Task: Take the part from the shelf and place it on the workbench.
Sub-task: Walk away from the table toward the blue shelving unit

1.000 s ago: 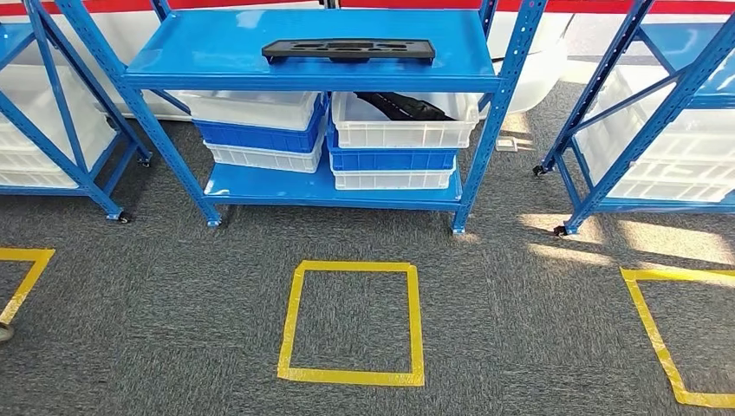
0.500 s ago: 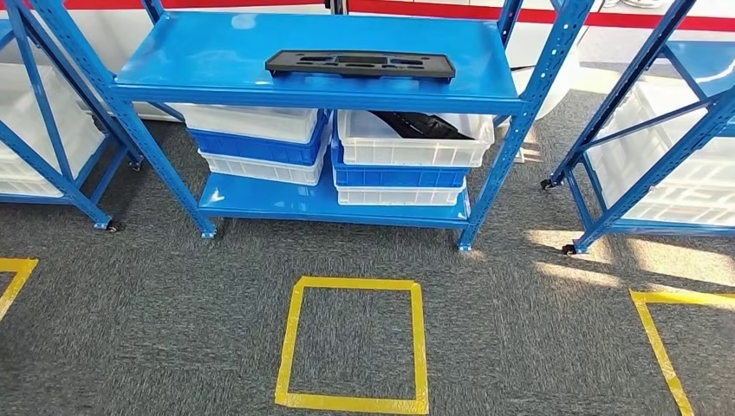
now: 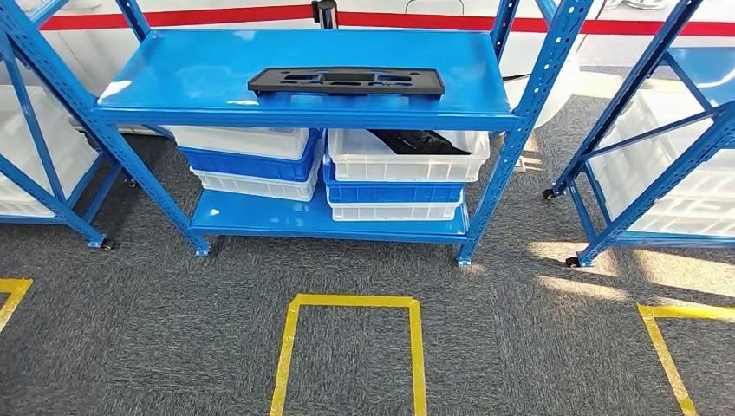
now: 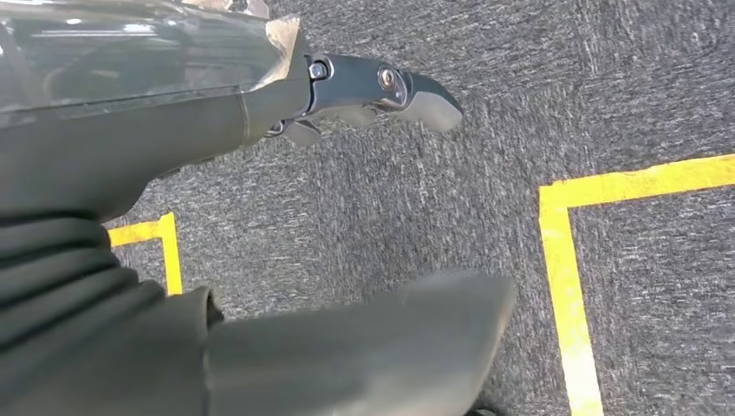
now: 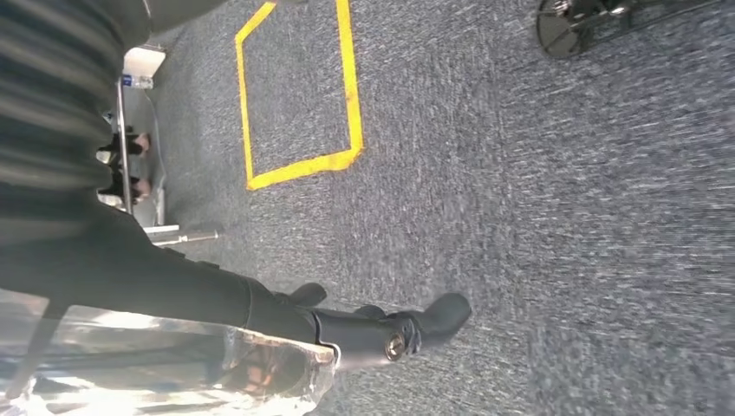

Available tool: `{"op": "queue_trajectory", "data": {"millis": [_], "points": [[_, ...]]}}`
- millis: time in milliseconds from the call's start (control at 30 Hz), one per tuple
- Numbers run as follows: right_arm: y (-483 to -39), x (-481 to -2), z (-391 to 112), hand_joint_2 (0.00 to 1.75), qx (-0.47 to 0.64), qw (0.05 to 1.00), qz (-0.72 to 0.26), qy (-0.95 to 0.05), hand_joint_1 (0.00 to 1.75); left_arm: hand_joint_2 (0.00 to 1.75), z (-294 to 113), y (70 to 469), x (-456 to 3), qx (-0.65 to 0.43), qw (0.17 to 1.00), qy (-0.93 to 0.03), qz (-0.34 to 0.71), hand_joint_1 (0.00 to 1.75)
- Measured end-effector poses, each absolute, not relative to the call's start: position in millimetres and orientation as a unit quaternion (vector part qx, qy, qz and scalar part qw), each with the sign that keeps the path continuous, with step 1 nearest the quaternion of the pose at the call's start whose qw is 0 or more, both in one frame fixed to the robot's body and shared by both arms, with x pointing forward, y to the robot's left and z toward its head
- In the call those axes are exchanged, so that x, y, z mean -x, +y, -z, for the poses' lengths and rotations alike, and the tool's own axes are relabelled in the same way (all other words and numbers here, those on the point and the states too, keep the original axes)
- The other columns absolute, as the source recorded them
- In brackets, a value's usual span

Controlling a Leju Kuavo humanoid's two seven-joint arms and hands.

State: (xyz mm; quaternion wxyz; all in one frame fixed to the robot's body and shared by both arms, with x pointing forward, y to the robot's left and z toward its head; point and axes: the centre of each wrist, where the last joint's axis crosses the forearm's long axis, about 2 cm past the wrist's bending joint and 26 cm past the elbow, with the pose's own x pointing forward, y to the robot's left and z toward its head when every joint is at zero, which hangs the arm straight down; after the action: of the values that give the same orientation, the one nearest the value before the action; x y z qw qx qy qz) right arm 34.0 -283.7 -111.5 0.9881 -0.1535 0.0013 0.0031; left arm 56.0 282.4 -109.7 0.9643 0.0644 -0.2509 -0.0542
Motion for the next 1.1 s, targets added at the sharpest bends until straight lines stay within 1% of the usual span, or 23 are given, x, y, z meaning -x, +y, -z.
{"op": "queue_trajectory", "data": {"millis": [367, 500, 700, 1100], "points": [[-283.7, -34.5, 111.5, 1.75, 0.153, 0.988, -0.013, 0.0, 0.0, 1.75, 109.8, 282.6, -55.4, -0.069, 0.965, -0.246, 0.051, 0.0], [-283.6, -34.7, 111.5, 1.75, 0.15, 0.988, -0.016, 0.0, 0.0, 0.0, 109.8, 282.6, -55.0, -0.067, 0.966, -0.247, 0.049, 0.0], [-283.3, -34.6, 111.5, 1.75, 0.147, 0.989, -0.017, 0.0, 0.0, 0.0, 110.0, 282.1, -54.7, -0.052, 0.963, -0.261, 0.043, 0.0], [-285.8, -33.3, 111.7, 1.75, 0.15, 0.989, -0.017, 0.001, 0.0, 0.0, 110.3, 281.8, -52.3, -0.054, 0.964, -0.258, 0.044, 0.0]]}}
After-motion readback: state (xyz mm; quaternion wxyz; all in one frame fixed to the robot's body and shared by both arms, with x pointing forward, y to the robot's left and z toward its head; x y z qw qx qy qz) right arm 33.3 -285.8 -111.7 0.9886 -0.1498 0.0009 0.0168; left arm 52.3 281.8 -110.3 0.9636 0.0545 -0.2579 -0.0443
